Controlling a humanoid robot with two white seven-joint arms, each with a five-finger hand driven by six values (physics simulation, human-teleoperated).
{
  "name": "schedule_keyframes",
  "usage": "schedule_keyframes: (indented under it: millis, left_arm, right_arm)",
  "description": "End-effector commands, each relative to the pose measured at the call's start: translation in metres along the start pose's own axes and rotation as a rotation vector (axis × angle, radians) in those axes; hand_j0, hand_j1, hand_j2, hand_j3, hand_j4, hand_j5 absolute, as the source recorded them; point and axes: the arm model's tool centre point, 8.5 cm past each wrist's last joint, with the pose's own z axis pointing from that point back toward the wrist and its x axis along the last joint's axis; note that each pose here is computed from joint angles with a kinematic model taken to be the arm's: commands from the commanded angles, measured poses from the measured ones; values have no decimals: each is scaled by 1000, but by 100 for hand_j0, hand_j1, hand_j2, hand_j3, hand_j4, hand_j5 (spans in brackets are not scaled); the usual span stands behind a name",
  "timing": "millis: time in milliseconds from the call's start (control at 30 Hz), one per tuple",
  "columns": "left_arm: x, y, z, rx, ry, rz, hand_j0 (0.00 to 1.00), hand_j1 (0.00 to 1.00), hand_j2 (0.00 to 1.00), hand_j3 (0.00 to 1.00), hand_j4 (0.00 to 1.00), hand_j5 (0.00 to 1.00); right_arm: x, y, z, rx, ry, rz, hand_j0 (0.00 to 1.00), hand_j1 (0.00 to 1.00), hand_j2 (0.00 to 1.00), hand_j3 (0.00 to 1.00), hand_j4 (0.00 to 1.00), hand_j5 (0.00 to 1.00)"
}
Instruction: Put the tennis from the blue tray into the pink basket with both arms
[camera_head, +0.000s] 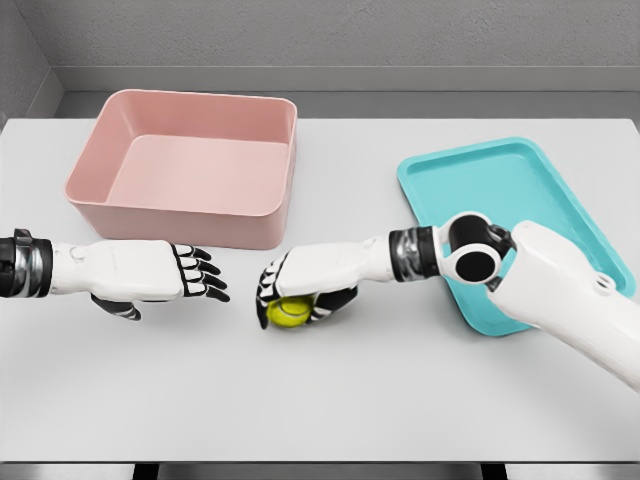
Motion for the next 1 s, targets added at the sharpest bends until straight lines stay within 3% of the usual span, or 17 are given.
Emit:
schedule_keyframes:
  millis: [0, 267, 633, 700, 767, 900, 967]
  left_arm:
    - [0, 0, 1, 1, 2, 4, 100, 100, 100, 100, 100, 100]
    - [-1, -1, 2, -1, 4, 5, 100, 100, 100, 100, 100, 100]
    - [-2, -2, 7, -11, 16, 5, 100, 100, 100, 100, 100, 100]
    - [-2, -3, 7, -11, 15, 6, 100, 100, 100, 100, 100, 100]
    - [-2, -3, 8, -14, 17, 6, 100, 100, 100, 100, 100, 100]
    - [-14, -1, 38, -41, 91, -9, 100, 100, 100, 100, 100, 100]
    - [-12, -6, 36, -49, 86, 0, 100, 100, 100, 100, 100, 100]
  right_arm:
    - [1, 1, -4, -1, -4, -10, 57, 57, 57, 57, 57, 57]
    - [-1, 2, -20, 26, -7, -24, 57, 57, 57, 57, 57, 57]
    - [-9, 5, -20, 30, 12, -38, 58, 58, 58, 58, 58, 58]
    - [-9, 5, -20, 32, 14, -40, 72, 72, 72, 72, 72, 72]
    - [-10, 5, -20, 33, 27, -48, 97, 97, 97, 97, 97, 97]
    - [-9, 4, -20, 34, 29, -48, 100, 100, 100, 100, 100, 100]
    - [-8, 4, -20, 33, 24, -45, 100, 100, 100, 100, 100, 100]
